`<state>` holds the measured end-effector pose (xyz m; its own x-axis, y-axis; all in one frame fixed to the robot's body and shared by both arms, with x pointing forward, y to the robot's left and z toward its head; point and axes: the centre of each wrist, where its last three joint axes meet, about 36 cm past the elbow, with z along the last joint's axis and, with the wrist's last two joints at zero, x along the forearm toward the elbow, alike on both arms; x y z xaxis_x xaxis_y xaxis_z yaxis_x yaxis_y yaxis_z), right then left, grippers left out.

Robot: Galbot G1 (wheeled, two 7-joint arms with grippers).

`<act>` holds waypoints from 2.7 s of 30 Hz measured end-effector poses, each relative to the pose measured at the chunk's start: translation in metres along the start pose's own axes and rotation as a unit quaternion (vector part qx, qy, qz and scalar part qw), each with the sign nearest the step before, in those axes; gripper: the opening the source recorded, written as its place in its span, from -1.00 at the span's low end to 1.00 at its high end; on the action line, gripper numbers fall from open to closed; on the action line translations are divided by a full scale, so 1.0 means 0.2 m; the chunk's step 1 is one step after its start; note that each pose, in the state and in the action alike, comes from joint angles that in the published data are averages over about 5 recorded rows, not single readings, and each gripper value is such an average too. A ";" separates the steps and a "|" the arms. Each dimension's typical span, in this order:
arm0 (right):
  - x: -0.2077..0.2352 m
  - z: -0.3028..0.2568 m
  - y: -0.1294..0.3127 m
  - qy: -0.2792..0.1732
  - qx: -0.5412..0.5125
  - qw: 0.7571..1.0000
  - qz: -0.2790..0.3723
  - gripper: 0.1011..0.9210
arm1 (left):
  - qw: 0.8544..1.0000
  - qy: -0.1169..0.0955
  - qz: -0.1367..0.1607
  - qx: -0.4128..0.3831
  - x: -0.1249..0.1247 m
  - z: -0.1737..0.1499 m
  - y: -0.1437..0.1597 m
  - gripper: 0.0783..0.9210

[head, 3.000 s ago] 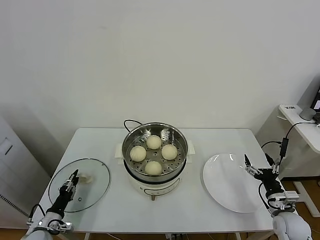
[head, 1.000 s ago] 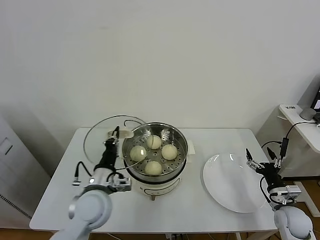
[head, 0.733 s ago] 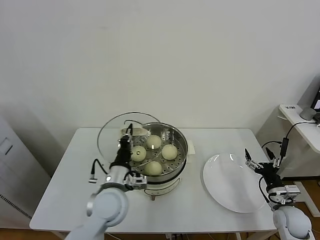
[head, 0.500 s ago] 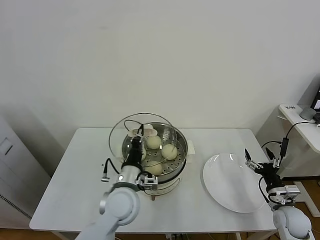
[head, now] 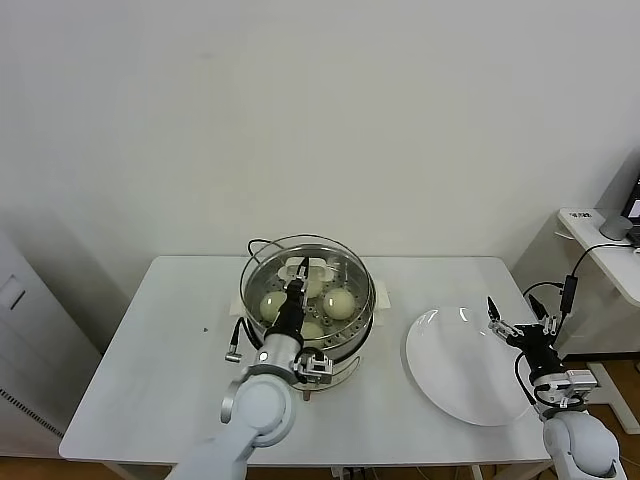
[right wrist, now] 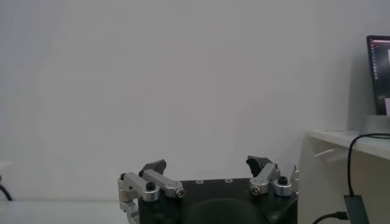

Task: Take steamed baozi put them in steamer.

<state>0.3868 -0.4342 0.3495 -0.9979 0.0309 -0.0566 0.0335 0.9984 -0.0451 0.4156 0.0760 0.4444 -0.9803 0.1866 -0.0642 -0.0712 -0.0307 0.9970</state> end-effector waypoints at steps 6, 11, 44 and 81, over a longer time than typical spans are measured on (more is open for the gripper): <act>0.00 0.00 0.00 0.000 -0.001 1.000 0.000 0.76 | 1.000 -0.006 0.005 -0.002 -0.01 -0.01 -0.04 -0.95; 0.00 0.01 0.01 0.001 -0.001 1.000 0.001 0.76 | 1.000 -0.009 0.011 -0.003 -0.01 -0.02 -0.07 -0.95; -0.01 -0.02 0.01 -0.002 -0.004 1.000 -0.005 0.76 | 0.978 -0.062 0.067 0.188 0.19 0.22 0.19 0.33; 0.09 0.01 0.17 0.053 -0.025 0.998 0.012 0.76 | 0.723 0.096 0.051 0.682 0.13 1.23 -0.12 0.77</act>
<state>0.3701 -0.4005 0.3449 -0.9972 0.0564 0.0486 0.0567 0.9984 0.0049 0.4374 0.3230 0.4303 -0.9846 0.1075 0.1376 0.1223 0.9870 0.1044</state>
